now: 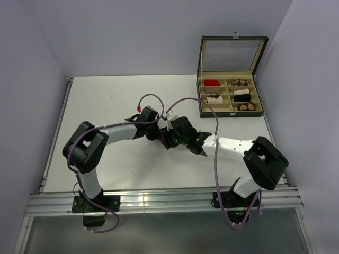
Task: Roll the socks
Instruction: Roll the sock at the center of the board.
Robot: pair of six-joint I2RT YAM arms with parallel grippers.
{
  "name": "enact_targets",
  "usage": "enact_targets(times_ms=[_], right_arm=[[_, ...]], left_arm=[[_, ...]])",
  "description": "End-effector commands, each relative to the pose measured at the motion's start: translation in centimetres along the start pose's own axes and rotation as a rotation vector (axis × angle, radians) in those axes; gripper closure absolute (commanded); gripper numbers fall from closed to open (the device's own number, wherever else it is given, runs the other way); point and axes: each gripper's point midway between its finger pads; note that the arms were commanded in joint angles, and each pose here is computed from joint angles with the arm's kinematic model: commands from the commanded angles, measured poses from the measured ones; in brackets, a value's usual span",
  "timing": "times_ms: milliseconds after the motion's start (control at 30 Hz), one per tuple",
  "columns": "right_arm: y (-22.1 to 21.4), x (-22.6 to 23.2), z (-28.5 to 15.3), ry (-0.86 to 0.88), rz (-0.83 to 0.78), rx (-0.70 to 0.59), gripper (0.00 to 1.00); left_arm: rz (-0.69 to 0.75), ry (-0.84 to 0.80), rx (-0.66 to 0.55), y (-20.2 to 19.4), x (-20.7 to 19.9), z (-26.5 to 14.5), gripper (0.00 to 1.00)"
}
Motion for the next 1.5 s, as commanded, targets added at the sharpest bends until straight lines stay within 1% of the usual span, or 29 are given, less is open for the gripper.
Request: enact_targets(times_ms=[0,133,333,367,533,600,700,800,833,900,933,967,1000,1100,1167,1200,1267,1300,1433,1467], right_arm=[[0.3,-1.8,0.1,-0.184,-0.142,-0.034,0.43],[0.1,-0.2,0.9,-0.205,-0.216,-0.03,0.43],[-1.1,0.7,2.4,-0.24,-0.29,-0.002,0.43],[-1.1,1.0,2.6,-0.241,-0.326,0.002,0.43],[-2.4,0.5,3.6,-0.328,-0.394,0.041,0.43],[-3.4,0.2,4.0,-0.356,-0.413,0.07,0.44],[-4.5,-1.0,4.1,-0.424,-0.425,0.109,0.49],[-5.9,-1.6,4.1,-0.44,-0.429,0.15,0.64],[-6.4,-1.4,4.2,-0.42,-0.421,0.164,0.77],[-6.6,-1.0,4.1,-0.379,-0.402,0.166,0.93],[-6.9,-0.7,4.0,-0.354,-0.388,0.173,1.0],[-6.8,-0.2,4.0,-0.297,-0.371,0.17,1.0],[-6.7,0.3,3.9,-0.263,-0.334,0.165,1.0],[-6.3,1.1,3.6,-0.117,-0.224,0.159,1.0],[-5.6,1.3,3.2,-0.011,-0.129,0.149,1.0],[-5.6,1.5,3.0,0.035,-0.092,0.152,1.0],[-5.3,1.5,2.9,0.096,-0.039,0.148,1.0],[-5.3,1.7,2.8,0.166,0.001,0.154,1.0],[-5.6,1.9,3.1,0.304,0.119,0.192,1.0],[-6.3,1.9,3.4,0.326,0.146,0.221,1.0]], left_arm=[[0.057,0.11,0.021,-0.6,2.9,0.7,0.92],[0.058,0.104,0.019,-0.5,2.6,0.5,0.91],[0.063,0.101,0.018,-0.5,2.5,0.4,0.91],[0.062,0.101,0.017,-0.5,2.5,0.4,0.91],[0.058,0.084,0.028,-0.7,2.2,0.4,0.91],[0.056,0.082,0.029,-0.7,2.2,0.5,0.91],[0.057,0.069,0.031,-0.9,2.0,0.4,0.91],[0.06,0.062,0.032,-0.9,1.9,0.4,0.91],[0.06,0.062,0.032,-0.9,1.9,0.4,0.91],[0.063,0.059,0.028,-0.9,1.9,0.4,0.9],[0.062,0.053,0.024,-0.8,1.7,0.3,0.88],[0.062,0.049,0.021,-0.7,1.7,0.2,0.85],[0.061,0.039,0.014,-0.5,1.3,-0.1,0.76],[0.053,-0.001,-0.014,0.1,0.3,-0.7,0.6],[0.044,-0.036,-0.03,0.5,-0.7,-1.7,0.52],[0.035,-0.04,-0.076,1.4,-1.0,-2.1,0.44],[0.019,-0.055,-0.112,2.1,-1.5,-2.7,0.39],[0.007,-0.066,-0.126,2.5,-1.6,-3.1,0.36],[-0.047,-0.086,-0.173,3.5,-1.3,-4.0,0.33],[-0.063,-0.093,-0.182,3.7,-1.3,-4.2,0.33]])
Point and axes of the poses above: each gripper's point midway between its finger pads, its own z axis out along the fingers, its own x axis along the line the jaws close on, y = z × x, and after that the axes turned 10 degrees about -z, right-handed
